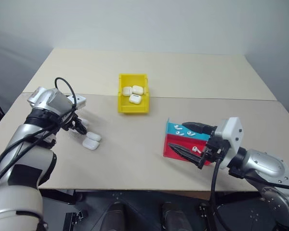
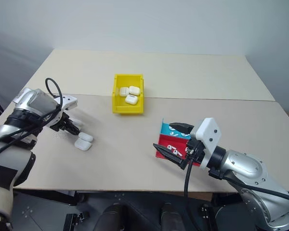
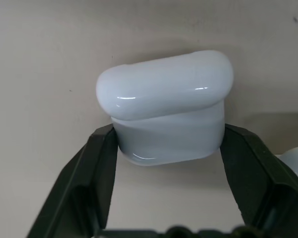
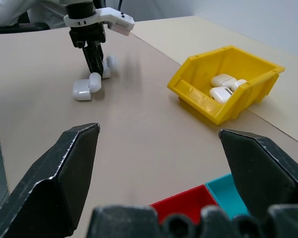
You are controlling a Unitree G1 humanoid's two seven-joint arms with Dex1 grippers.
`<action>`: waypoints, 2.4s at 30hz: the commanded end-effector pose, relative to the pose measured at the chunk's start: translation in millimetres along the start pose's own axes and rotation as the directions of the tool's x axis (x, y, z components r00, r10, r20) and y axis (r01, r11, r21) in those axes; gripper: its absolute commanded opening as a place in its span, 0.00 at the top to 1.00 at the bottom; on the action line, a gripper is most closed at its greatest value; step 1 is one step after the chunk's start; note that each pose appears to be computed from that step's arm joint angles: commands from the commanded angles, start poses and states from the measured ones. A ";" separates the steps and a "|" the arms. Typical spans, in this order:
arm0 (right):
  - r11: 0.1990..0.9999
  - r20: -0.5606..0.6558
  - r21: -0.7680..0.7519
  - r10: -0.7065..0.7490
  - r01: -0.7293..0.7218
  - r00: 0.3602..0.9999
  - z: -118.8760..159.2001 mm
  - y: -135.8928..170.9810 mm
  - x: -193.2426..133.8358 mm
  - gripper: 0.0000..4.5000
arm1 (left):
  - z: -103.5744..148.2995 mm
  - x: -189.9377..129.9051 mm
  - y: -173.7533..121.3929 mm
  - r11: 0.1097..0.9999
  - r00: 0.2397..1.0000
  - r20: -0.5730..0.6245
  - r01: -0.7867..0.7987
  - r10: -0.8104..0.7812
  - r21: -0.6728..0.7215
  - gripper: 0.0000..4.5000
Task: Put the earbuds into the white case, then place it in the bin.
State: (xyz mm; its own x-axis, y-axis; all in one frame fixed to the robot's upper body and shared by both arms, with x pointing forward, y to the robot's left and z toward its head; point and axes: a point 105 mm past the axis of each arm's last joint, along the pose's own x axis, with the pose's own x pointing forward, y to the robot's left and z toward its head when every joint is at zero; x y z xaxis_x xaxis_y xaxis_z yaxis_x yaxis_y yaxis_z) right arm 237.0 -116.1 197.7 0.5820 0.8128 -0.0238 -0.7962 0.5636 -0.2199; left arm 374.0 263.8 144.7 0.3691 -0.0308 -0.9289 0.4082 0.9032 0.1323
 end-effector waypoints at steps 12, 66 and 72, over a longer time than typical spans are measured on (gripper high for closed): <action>0.999 0.034 -0.035 0.009 -0.007 0.999 7.3 -0.9 -2.3 0.00 | 0.2 -32.4 20.9 0.994 0.982 0.169 -0.097 0.086 0.058 0.38; 0.981 -0.776 -0.058 0.073 -0.186 0.626 -71.1 -52.1 8.2 0.44 | 7.7 -116.4 -201.4 0.268 -0.099 0.270 0.034 -0.958 0.963 0.38; 0.981 -0.782 -0.044 0.084 -0.188 0.617 -77.3 -48.6 11.2 0.44 | 6.1 -115.7 -207.0 0.252 -0.109 0.254 0.030 -0.961 0.967 0.38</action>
State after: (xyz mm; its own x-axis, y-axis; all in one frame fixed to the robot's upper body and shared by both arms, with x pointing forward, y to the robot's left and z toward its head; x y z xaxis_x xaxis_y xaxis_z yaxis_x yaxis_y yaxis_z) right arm 291.3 -145.1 123.8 0.3878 0.4404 -0.8097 -0.8950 0.3901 -0.2164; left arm 257.9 79.9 220.4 -0.1963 -0.9790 0.0552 0.9394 -0.1716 0.2967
